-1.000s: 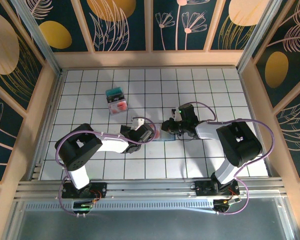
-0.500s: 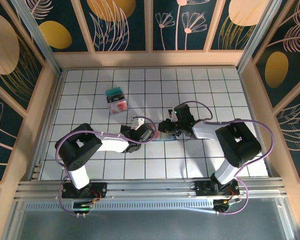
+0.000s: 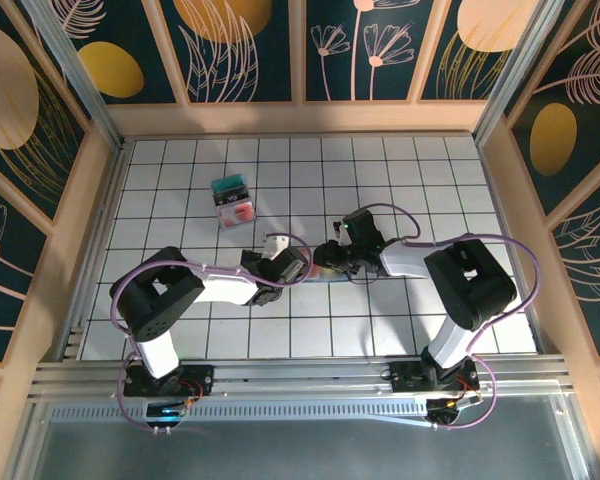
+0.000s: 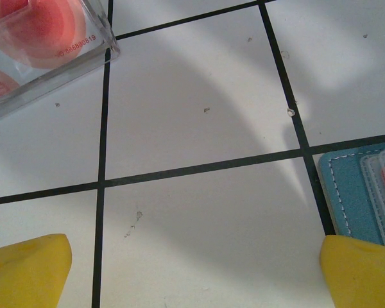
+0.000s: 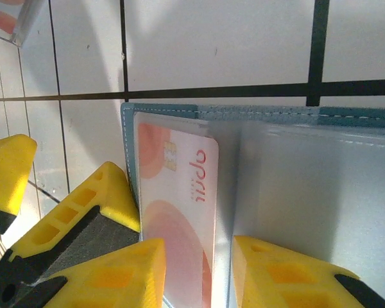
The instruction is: Take the credit cards out of the card holder
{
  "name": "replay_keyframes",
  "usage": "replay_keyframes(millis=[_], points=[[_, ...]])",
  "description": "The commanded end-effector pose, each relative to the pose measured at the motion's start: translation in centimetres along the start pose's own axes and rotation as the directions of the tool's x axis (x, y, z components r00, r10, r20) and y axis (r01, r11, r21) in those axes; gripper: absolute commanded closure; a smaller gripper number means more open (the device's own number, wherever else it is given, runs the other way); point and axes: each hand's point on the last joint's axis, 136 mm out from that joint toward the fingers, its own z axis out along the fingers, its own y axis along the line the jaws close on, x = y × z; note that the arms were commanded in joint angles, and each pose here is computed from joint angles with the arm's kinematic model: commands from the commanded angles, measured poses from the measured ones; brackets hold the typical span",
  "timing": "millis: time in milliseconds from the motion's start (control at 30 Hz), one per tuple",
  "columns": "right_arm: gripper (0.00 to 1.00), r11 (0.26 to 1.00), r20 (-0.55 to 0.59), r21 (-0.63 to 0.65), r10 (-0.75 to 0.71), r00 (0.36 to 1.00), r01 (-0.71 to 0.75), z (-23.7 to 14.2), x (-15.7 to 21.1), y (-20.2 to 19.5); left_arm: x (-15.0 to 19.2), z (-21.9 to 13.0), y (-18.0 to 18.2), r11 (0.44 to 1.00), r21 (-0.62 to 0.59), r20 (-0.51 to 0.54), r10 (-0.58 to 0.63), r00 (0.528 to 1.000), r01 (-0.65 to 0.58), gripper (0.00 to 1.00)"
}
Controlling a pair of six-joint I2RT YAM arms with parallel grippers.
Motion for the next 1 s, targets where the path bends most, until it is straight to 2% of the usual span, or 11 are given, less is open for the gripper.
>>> replay_keyframes(millis=[0, 233, 433, 767, 967], points=[[0.68, 1.000, -0.006, -0.010, -0.012, 1.000, 0.012, 0.5, -0.2, 0.4, 0.8, 0.2, -0.1, 0.999, -0.006, -0.034, 0.033, 0.999, -0.033, 0.01], [0.76, 0.995, -0.001, -0.098, -0.022, 1.000, 0.022, 0.0, -0.5, 2.4, 1.0, 0.4, -0.1, 0.999, -0.004, -0.040, 0.036, 0.999, -0.036, 0.01], [0.77, 0.991, 0.002, -0.128, -0.026, 1.000, 0.026, -0.8, -0.5, 2.8, 1.0, 0.4, -0.3, 0.999, -0.003, -0.045, 0.046, 0.998, -0.046, 0.01], [0.77, 0.993, 0.019, -0.110, -0.030, 0.999, 0.032, -1.6, -0.8, 2.7, 1.2, 0.4, -0.2, 0.999, -0.007, -0.051, 0.049, 0.998, -0.049, 0.01], [0.77, 0.988, 0.011, -0.150, -0.027, 1.000, 0.028, -1.3, -0.7, 3.2, 1.3, 0.4, -0.2, 0.999, -0.007, -0.051, 0.049, 0.997, -0.050, 0.01]])
